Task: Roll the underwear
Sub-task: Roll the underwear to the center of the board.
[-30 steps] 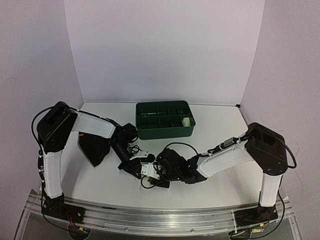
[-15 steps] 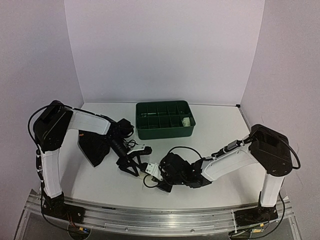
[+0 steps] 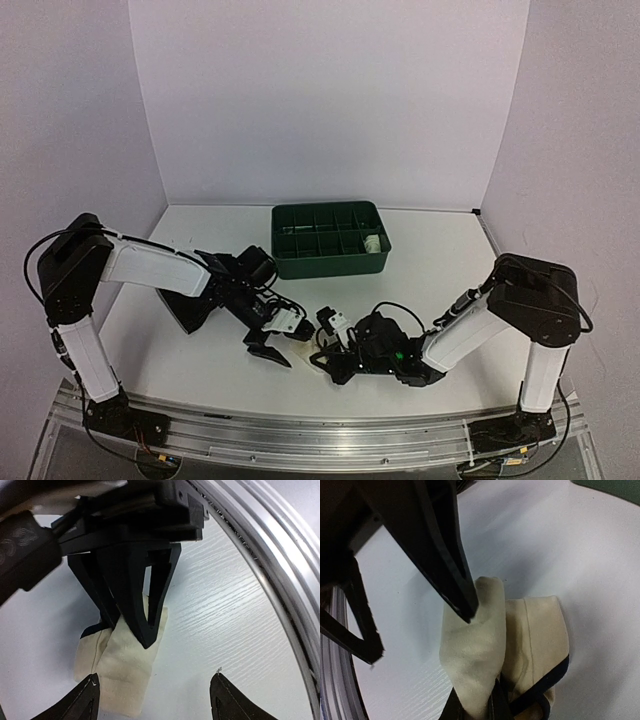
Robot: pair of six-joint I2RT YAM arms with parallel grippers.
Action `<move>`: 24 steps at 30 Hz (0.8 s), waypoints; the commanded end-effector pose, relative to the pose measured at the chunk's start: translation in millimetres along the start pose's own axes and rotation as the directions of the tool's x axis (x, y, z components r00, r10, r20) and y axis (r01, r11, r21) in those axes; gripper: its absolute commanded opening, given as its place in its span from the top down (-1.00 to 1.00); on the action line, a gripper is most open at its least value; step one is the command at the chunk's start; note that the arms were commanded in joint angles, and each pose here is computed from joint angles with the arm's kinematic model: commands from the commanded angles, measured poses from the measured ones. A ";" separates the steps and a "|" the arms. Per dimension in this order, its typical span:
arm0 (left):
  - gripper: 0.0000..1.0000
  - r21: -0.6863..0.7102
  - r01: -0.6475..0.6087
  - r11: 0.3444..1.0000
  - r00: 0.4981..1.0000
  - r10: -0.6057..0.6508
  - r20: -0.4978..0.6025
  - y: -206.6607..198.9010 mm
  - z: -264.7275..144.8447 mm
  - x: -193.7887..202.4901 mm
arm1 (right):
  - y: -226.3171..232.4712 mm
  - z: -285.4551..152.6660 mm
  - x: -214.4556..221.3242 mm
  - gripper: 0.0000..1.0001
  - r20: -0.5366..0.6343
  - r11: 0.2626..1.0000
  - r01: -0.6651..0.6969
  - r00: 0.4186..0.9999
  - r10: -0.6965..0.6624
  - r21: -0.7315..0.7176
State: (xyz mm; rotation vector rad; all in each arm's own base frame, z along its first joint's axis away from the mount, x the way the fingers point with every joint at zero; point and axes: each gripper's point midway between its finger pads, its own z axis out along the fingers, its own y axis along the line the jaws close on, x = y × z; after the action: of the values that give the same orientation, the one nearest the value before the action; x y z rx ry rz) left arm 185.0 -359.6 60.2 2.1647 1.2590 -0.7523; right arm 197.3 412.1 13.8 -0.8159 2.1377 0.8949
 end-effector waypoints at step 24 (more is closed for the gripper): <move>1.00 -0.011 -0.193 0.981 0.967 0.189 -0.170 14.0 37.3 35.6 | -10.1 -16.9 19.0 0.28 -0.113 0.973 -0.209 0.974 0.197 -0.101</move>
State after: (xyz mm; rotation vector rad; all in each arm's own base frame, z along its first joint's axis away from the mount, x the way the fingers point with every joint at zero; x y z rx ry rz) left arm 210.9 -380.1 24.9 2.2560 1.0037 -0.4768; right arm 200.2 408.4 15.3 -0.6237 2.2418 1.2238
